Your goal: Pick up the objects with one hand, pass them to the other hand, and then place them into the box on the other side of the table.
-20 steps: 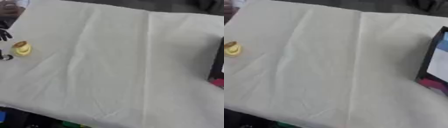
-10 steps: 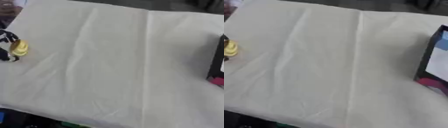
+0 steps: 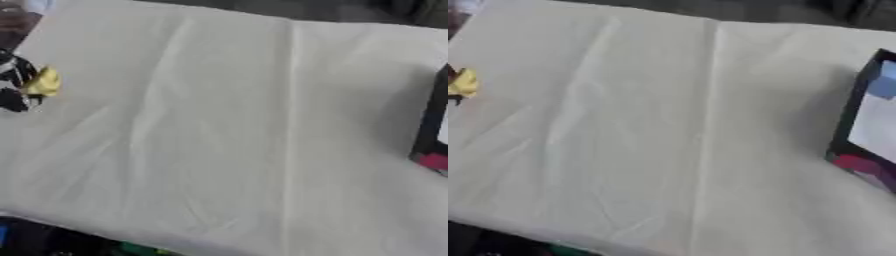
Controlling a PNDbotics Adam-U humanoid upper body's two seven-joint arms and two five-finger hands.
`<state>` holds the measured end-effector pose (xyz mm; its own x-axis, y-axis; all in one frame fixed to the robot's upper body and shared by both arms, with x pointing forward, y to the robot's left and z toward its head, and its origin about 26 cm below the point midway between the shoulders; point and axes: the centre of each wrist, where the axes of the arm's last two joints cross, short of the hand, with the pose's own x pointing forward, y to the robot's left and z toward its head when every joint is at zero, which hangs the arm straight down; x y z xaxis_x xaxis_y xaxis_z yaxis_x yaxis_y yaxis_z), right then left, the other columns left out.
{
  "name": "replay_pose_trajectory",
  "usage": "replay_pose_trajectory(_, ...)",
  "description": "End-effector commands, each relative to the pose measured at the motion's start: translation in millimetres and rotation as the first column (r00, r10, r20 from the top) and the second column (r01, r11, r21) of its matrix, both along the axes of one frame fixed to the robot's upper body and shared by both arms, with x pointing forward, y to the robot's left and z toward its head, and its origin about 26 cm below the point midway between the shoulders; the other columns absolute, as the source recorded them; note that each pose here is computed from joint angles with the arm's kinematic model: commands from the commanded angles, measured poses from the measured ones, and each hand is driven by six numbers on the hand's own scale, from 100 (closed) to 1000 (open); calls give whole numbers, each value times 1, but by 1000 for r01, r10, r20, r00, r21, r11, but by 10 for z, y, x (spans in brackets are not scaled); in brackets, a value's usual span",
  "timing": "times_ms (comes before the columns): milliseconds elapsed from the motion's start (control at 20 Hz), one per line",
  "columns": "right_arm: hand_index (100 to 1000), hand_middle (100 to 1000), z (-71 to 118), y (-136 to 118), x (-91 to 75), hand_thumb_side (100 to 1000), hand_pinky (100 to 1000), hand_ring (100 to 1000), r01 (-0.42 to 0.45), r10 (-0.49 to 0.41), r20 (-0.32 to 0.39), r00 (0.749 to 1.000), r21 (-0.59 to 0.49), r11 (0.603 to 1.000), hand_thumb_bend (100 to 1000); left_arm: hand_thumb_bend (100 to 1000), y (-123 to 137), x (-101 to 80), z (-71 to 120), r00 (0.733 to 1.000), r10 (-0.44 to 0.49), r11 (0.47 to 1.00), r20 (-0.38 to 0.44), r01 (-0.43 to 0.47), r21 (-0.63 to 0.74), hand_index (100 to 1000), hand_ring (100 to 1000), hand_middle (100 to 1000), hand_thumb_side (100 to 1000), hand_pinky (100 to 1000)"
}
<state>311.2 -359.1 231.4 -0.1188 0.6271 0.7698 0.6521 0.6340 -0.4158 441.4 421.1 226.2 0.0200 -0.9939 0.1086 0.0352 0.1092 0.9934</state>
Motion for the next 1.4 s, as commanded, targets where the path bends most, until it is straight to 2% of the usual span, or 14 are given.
replay_pose_trajectory(50,871,712,119,-33,-23,221,836,726,3,-2,31,1000,-26,1000,100,160,37,-154,429,987,-10,1000,158,11,-9,490,522,399,100,707)
replay_pose_trajectory(150,870,711,143,-14,-26,216,835,726,-7,8,39,999,-30,1000,100,118,-93,-227,530,973,-53,998,225,62,-31,482,504,389,100,693)
replay_pose_trajectory(300,875,722,248,101,-31,216,837,733,-65,68,65,996,-50,997,100,100,-445,-345,634,931,-135,984,339,165,-60,479,473,384,100,655)
replay_pose_trajectory(400,881,737,357,244,-45,219,839,744,-129,137,82,987,-88,988,107,100,-736,-383,603,902,-179,971,393,225,-76,479,464,382,100,645)
replay_pose_trajectory(500,892,756,472,430,-66,232,842,759,-212,225,79,971,-144,967,131,100,-990,-387,502,886,-201,957,418,269,-109,481,457,382,100,639)
replay_pose_trajectory(700,903,780,656,780,-97,254,843,771,-378,394,21,919,-234,896,159,100,-1356,-340,247,877,-208,935,433,308,-175,485,449,383,100,616)
replay_pose_trajectory(900,914,799,800,1150,-75,274,845,781,-534,543,-59,838,-294,793,177,100,-1740,-315,18,850,-206,914,485,344,-214,485,442,380,100,597)
replay_pose_trajectory(1100,912,799,854,1408,-58,267,844,782,-617,619,-110,778,-320,719,193,100,-2049,-318,-91,809,-225,899,544,387,-204,484,440,379,100,582)
replay_pose_trajectory(1250,913,801,837,1621,-29,267,845,783,-676,667,-155,728,-322,663,207,100,-2265,-332,-135,774,-245,882,584,428,-198,482,437,377,100,578)
replay_pose_trajectory(1400,915,803,794,1796,5,265,845,785,-716,697,-195,690,-321,620,230,100,-2425,-338,-178,751,-242,874,615,444,-198,479,431,372,100,572)
